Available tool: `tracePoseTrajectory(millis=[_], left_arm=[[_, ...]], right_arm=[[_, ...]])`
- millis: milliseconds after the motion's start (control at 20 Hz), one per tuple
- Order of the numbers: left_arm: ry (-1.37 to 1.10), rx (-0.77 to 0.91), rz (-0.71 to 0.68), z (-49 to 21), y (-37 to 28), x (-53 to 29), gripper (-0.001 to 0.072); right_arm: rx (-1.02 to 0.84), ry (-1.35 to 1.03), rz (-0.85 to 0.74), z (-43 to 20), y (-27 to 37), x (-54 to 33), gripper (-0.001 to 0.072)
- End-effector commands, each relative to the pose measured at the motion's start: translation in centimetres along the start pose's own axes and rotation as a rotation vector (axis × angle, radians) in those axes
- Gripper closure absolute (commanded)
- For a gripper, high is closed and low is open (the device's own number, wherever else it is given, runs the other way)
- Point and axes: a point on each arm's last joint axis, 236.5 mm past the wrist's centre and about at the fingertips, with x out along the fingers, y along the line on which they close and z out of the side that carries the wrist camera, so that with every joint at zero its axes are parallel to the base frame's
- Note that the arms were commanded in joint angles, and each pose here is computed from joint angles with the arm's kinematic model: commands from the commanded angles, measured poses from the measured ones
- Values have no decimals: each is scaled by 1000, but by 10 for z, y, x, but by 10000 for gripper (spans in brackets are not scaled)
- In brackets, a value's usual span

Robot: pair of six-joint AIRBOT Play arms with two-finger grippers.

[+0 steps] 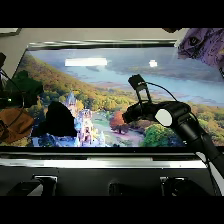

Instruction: Fold the clothes and pants, and hang the long-sleeved shirts on hangers.

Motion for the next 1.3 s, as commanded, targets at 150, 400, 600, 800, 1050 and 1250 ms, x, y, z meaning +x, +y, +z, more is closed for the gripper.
tracePoseTrajectory(millis=[150, 400, 600, 800, 1050, 1250], left_arm=[[0, 1, 0, 0, 0, 0, 686], [-1, 1, 0, 0, 0, 0, 686], [-1, 1, 0, 0, 0, 0, 686], [0, -1, -1, 0, 0, 0, 686], [79, -136, 44, -14, 11, 13, 5], [203, -136, 98, -52, 30, 69, 9]], right_arm=[[0, 0, 0, 0, 0, 0, 684], [0, 0, 1, 0, 0, 0, 684], [0, 0, 1, 0, 0, 0, 684], [1, 0, 1, 0, 1, 0, 684], [0, 0, 1, 0, 0, 0, 684], [0, 0, 1, 0, 0, 0, 684]])
